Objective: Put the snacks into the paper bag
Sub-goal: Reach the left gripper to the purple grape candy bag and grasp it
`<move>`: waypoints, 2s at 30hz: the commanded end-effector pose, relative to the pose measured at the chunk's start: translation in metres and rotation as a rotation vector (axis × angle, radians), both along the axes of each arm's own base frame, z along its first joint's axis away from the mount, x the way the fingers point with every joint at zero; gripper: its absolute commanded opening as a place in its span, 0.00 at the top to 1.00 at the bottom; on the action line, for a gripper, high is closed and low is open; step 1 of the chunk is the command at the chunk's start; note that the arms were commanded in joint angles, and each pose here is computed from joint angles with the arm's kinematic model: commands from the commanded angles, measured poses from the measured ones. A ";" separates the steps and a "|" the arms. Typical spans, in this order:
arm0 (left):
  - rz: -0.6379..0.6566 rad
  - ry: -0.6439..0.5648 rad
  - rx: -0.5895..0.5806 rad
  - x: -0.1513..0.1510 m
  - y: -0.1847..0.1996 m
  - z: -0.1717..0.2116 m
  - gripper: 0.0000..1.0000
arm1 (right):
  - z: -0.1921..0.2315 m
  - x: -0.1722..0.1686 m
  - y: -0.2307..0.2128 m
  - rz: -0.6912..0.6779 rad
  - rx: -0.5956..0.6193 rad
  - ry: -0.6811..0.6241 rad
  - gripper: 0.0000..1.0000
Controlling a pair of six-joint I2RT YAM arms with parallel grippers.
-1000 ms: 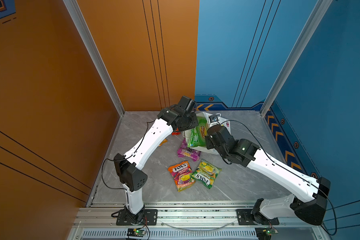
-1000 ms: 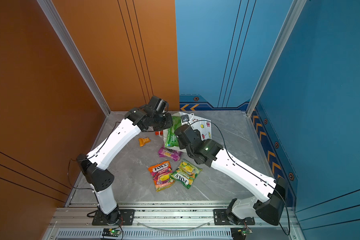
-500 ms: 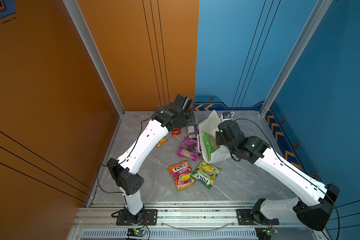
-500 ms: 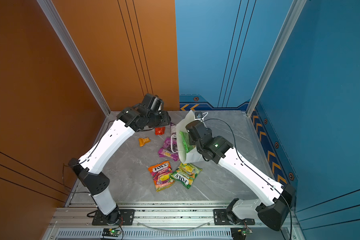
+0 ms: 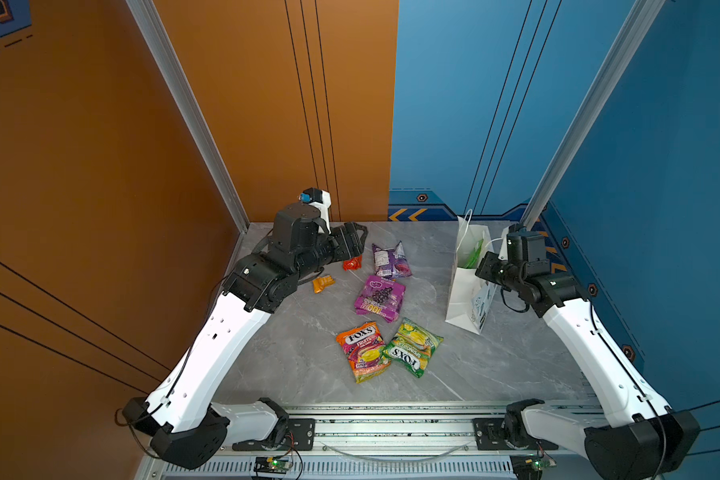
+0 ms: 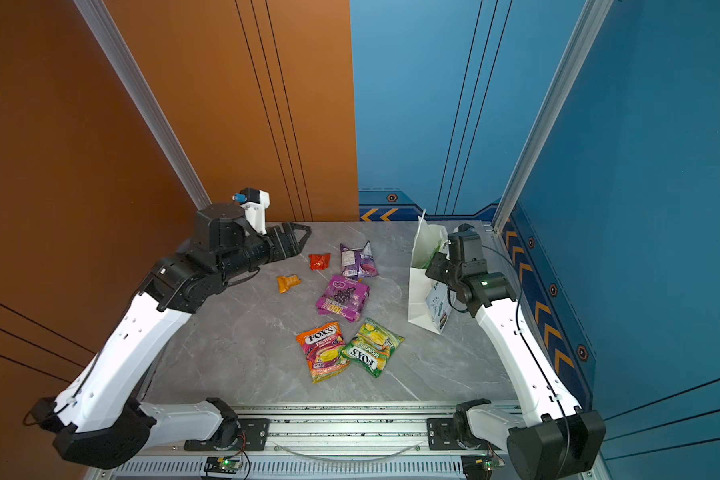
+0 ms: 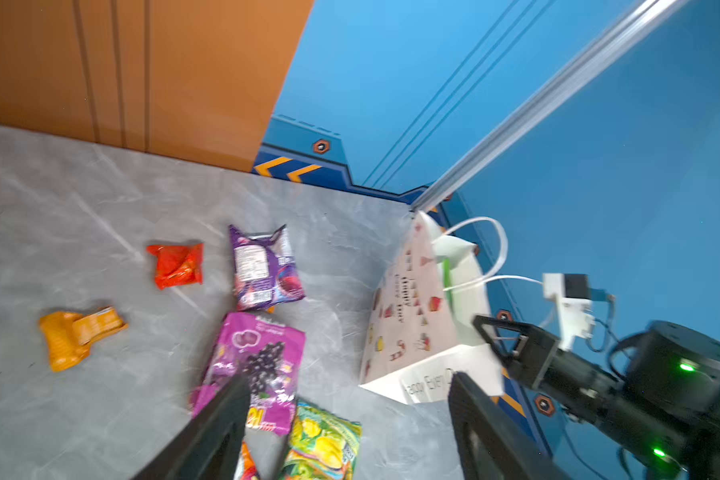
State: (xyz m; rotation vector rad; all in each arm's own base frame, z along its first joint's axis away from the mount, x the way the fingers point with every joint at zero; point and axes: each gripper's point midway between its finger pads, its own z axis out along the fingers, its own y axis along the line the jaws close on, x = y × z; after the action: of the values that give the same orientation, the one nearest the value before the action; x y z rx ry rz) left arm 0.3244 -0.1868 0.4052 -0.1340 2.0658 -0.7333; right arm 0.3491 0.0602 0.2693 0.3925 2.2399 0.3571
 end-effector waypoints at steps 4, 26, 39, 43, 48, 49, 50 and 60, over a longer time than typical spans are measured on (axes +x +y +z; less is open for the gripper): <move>0.095 0.258 -0.109 0.013 0.021 -0.111 0.22 | -0.011 -0.018 -0.002 0.045 0.103 0.010 1.00; 0.148 0.580 -0.360 0.003 -0.079 -0.301 0.18 | 0.002 -0.045 0.001 0.090 0.125 -0.054 1.00; 0.157 0.626 -0.388 0.018 -0.097 -0.341 0.49 | -0.001 -0.049 0.001 0.093 0.115 -0.043 1.00; 0.162 0.634 -0.353 0.017 -0.093 -0.348 0.67 | -0.002 -0.048 0.001 0.093 0.114 -0.037 1.00; 0.173 0.616 -0.244 0.014 -0.079 -0.343 0.80 | -0.001 -0.048 0.002 0.094 0.112 -0.036 1.00; 0.170 0.606 -0.215 0.014 -0.076 -0.339 0.82 | -0.001 -0.048 0.002 0.094 0.110 -0.036 1.00; 0.169 0.598 -0.183 0.014 -0.072 -0.335 0.82 | -0.002 -0.048 0.001 0.092 0.107 -0.035 1.00; 0.058 0.460 0.155 0.019 -0.048 -0.267 0.97 | 0.004 -0.050 -0.003 0.079 0.041 -0.037 1.00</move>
State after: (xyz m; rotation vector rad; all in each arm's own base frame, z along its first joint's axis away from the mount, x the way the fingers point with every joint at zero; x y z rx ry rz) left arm 0.3419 -0.2532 0.1139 -0.4625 2.5355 -0.6952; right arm 0.3030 0.0596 0.2648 0.3456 2.2226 0.5016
